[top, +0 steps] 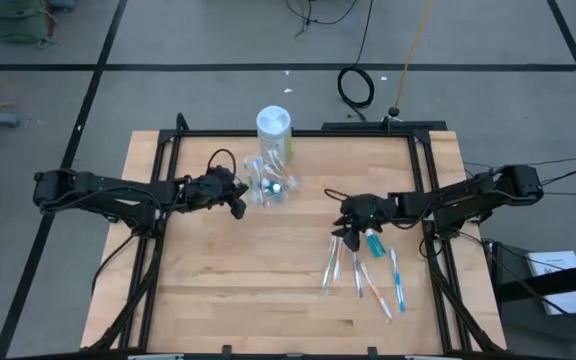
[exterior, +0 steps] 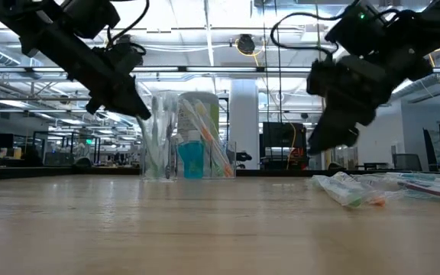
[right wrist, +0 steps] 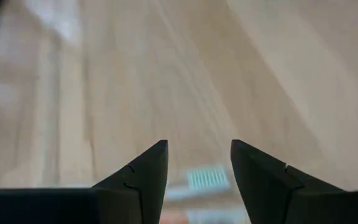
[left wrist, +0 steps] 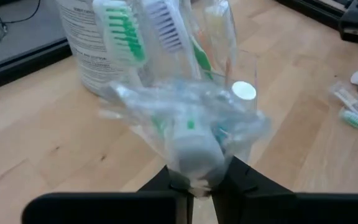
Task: Pick & Place toothbrushing station
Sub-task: Put the green toothbrush into the transparent organizer, then put the blue toothbrush into the transparent organizer
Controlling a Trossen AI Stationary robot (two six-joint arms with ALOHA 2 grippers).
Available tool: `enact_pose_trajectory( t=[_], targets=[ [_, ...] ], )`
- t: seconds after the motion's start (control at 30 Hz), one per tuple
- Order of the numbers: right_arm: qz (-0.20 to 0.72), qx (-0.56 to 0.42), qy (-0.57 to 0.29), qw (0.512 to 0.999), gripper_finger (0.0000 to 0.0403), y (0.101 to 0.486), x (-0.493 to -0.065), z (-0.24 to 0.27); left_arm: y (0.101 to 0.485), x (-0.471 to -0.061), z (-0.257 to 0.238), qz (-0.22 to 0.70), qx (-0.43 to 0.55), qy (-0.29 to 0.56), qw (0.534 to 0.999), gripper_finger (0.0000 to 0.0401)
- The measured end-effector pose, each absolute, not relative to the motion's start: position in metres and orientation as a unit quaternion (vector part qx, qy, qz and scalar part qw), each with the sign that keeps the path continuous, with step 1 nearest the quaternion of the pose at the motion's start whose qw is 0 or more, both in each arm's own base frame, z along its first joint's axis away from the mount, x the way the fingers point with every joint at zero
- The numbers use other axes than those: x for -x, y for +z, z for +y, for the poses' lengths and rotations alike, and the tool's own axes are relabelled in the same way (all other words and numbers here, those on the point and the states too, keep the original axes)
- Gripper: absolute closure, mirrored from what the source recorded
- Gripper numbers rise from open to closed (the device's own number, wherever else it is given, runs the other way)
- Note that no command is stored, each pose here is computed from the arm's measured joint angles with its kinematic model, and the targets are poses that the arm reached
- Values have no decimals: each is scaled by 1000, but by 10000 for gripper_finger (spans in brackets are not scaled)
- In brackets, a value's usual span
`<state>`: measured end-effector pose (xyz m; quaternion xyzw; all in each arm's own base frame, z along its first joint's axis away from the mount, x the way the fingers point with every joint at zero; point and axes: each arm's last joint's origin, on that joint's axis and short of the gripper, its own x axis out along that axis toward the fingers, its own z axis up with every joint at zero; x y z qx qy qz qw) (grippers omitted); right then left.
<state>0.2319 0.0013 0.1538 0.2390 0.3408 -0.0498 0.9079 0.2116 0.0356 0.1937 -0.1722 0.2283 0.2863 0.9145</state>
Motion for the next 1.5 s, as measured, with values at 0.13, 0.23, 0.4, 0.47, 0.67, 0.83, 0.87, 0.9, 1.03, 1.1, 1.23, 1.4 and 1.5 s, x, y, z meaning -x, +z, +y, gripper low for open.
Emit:
enact_pose_trajectory(
  t=[0.13,0.23,0.4,0.47,0.67,0.83,0.87,0.9,1.03,1.1,1.23,1.4,1.5],
  targets=[
    [392,-271,-78,876,236,146,-224,1,194,-212,36,226,170,285,916,351],
    [396,-273,-79,873,236,149,-219,1,194,-212,36,226,163,283,918,331],
    [401,-310,-91,857,236,164,-204,4,194,-212,35,230,162,274,920,286],
    [425,-336,-89,836,236,169,-194,10,195,-212,35,232,149,269,923,269],
    [514,-413,-119,742,236,178,-164,33,225,-209,36,194,120,258,939,235],
    [549,-460,-153,680,236,182,-143,47,236,-203,35,206,113,256,938,229],
    [554,-467,-159,671,236,182,-140,49,237,-202,35,204,108,255,939,229],
    [557,-475,-164,661,236,182,-138,52,238,-202,35,205,103,254,940,229],
    [586,-498,-185,612,236,180,-131,64,239,-202,35,204,87,250,942,229],
    [597,-501,-197,595,236,177,-129,70,238,-201,35,209,78,248,943,228],
    [611,-493,-223,578,236,171,-129,77,238,-201,35,210,71,247,943,229],
    [613,-467,-257,584,236,161,-133,79,238,-201,34,212,80,248,942,228],
    [621,-455,-271,578,236,155,-135,80,237,-201,34,213,92,251,940,229]
  ],
)
